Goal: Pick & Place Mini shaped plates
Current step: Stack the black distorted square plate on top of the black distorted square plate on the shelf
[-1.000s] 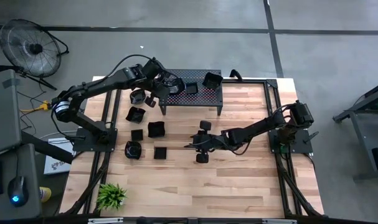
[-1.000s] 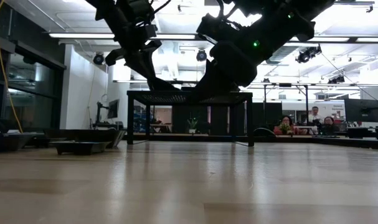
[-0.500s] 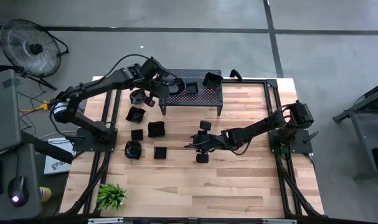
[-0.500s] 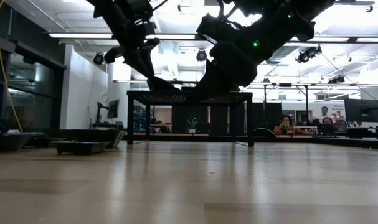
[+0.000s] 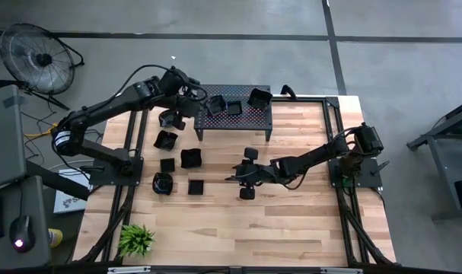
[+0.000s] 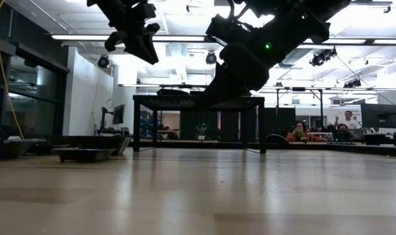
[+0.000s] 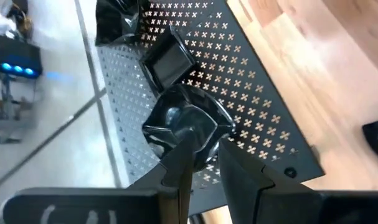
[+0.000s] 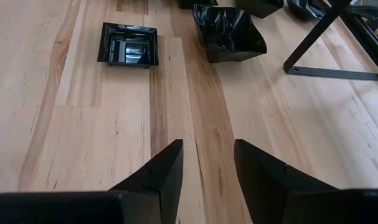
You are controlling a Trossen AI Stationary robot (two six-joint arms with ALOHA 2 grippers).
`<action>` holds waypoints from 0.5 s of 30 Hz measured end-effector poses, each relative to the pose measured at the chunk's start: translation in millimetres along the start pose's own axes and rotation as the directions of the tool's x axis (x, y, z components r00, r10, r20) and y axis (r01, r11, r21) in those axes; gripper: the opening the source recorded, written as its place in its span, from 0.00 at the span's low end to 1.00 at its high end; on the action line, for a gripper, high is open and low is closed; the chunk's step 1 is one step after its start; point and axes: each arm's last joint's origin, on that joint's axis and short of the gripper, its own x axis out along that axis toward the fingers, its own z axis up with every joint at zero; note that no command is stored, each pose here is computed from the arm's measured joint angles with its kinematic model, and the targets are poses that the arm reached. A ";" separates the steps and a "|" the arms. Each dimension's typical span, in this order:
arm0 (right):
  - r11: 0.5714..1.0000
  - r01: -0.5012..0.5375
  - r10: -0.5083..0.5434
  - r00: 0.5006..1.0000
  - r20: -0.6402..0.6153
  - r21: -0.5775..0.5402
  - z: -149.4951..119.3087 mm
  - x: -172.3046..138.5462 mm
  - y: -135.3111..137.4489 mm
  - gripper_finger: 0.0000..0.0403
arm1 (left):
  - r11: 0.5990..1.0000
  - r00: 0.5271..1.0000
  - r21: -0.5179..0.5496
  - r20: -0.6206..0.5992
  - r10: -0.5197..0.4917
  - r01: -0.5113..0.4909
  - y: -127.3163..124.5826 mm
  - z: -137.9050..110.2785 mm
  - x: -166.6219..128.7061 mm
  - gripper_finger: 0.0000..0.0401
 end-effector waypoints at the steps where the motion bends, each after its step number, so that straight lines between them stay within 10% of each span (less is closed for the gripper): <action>1: 1.000 0.000 0.000 1.000 0.000 0.006 0.0 0.0 -0.1 0.34 | 1.000 1.000 -0.016 -0.004 -0.009 0.009 -0.8 -0.4 0.0 0.19; 15: 1.000 -0.007 0.007 1.000 -0.002 0.008 -0.1 0.0 0.1 0.34 | 0.953 0.959 -0.133 -0.047 -0.279 0.271 -32.8 6.6 -2.1 0.18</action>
